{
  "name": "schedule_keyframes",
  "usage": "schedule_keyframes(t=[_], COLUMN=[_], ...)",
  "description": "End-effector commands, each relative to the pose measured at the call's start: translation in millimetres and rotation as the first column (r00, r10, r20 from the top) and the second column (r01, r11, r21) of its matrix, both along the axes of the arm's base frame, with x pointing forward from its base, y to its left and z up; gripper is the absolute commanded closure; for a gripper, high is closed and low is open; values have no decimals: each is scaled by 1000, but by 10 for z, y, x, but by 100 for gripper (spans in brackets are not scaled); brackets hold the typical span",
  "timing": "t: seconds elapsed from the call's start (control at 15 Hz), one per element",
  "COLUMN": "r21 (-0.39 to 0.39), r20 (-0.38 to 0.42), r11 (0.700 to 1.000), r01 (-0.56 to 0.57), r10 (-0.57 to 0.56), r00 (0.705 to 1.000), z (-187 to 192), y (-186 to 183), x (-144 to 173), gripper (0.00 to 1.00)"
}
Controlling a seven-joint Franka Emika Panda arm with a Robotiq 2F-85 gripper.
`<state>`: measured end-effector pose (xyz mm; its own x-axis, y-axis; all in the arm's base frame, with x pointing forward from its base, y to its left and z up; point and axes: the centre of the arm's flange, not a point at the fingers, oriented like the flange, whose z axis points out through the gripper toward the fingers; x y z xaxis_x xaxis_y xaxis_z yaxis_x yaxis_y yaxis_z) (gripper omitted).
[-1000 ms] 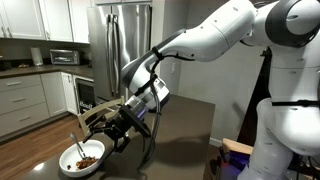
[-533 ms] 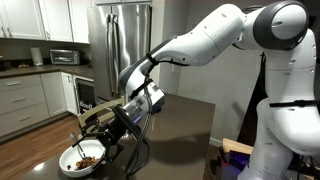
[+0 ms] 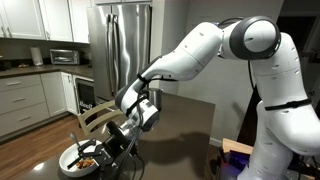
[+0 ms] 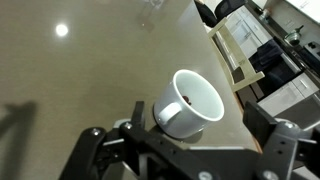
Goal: Move the objects from the two cups into the bowl
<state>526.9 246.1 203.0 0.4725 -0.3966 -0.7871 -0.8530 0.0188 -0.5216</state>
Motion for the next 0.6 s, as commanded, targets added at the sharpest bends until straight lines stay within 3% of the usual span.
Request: schedule_keyframes(t=[0.0,0.33,0.53], r21=[102,233,197], r20=[-79,-175,-145], r11=[992,960,973], r01=[68,154,117], r10=[-60,-114,-89], r00=[995,978,985], z=[-193,-333,-336], y=[138,230,193], x=[108,181,121], gripper=[0,0,0])
